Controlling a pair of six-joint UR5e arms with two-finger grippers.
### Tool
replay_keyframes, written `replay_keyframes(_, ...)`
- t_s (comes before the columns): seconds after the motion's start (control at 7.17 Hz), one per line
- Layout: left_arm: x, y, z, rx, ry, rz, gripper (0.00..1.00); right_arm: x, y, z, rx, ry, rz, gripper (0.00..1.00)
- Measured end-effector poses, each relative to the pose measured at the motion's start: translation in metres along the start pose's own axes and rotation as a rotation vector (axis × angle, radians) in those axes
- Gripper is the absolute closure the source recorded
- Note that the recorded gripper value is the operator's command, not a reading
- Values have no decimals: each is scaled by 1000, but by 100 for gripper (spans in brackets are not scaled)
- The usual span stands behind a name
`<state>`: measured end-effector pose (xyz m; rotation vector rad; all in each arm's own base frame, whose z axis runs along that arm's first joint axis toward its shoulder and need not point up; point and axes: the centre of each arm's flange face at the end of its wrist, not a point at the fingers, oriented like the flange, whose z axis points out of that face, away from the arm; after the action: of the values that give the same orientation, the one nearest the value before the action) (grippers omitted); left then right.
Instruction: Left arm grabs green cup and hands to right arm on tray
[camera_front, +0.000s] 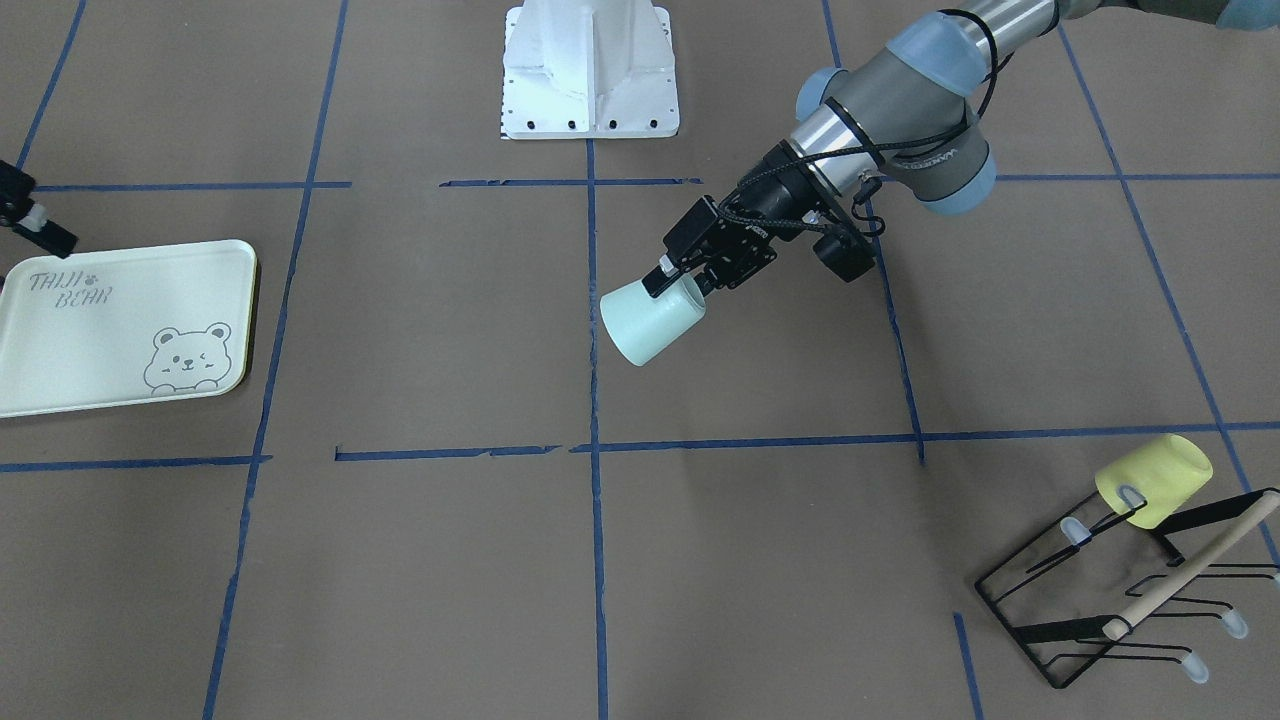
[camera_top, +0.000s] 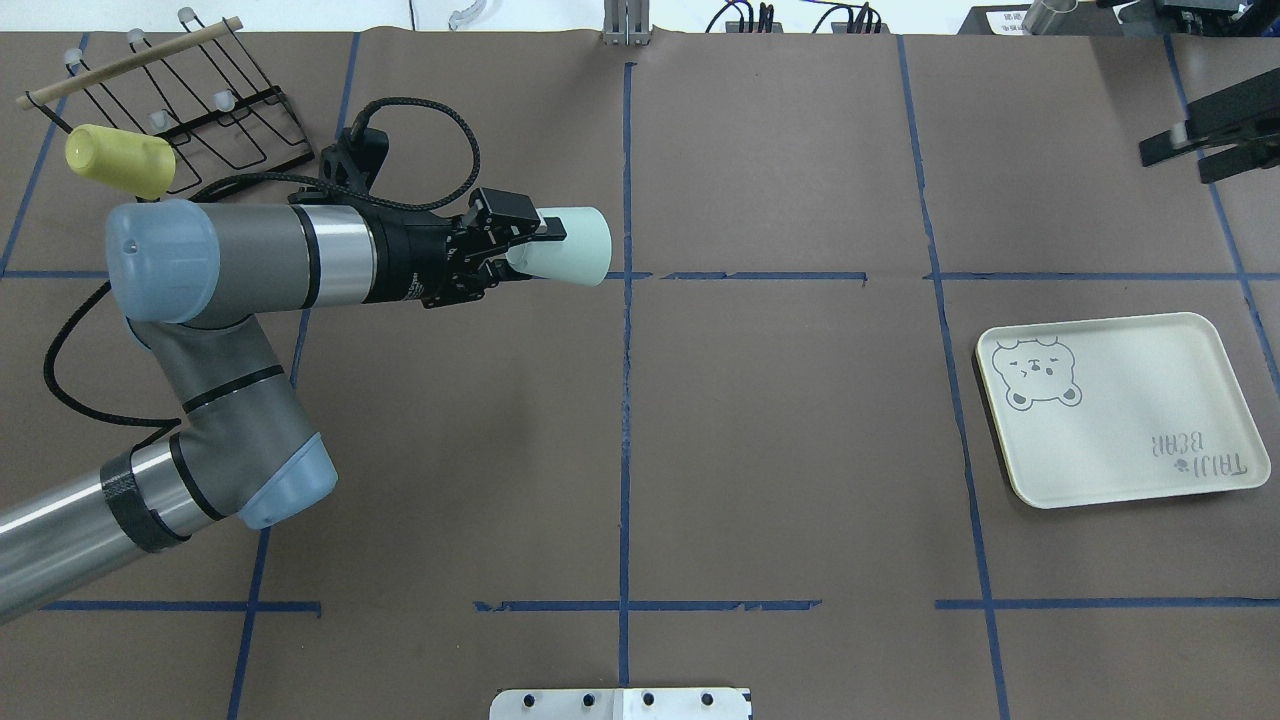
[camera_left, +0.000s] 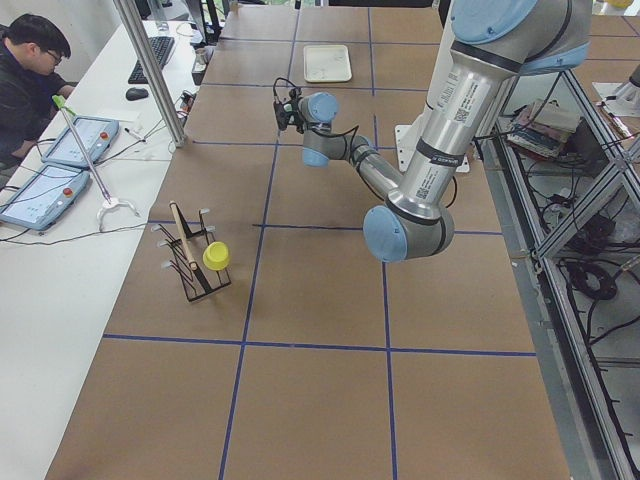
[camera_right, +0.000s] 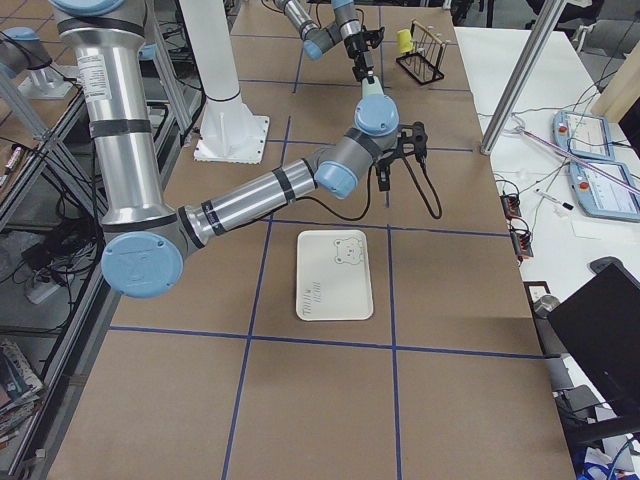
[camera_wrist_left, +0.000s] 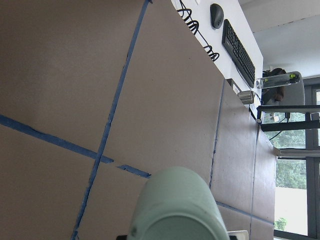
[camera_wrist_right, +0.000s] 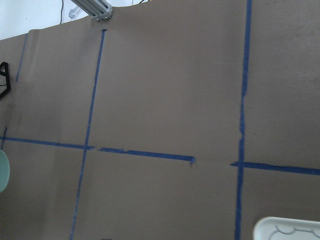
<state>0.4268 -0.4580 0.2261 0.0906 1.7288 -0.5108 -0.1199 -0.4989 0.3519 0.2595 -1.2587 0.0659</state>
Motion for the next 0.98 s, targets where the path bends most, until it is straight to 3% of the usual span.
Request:
replay_keyframes(0.14,4,6,-4,-20,52,-38,50,-28,23,35,42,-73,37,0)
replay_keyframes(0.28,8,12,-11,-47,125,-78,48,-54,49,64,43,-171,51,0)
replay_keyframes(0.7,4,56,-19,-144,345,-125,48,-128,85,88,-22,-433,75,0)
replay_keyframes(0.98,4,76,-26,-198,423,-130,49,-162,115,100,-51,-594,119,0)
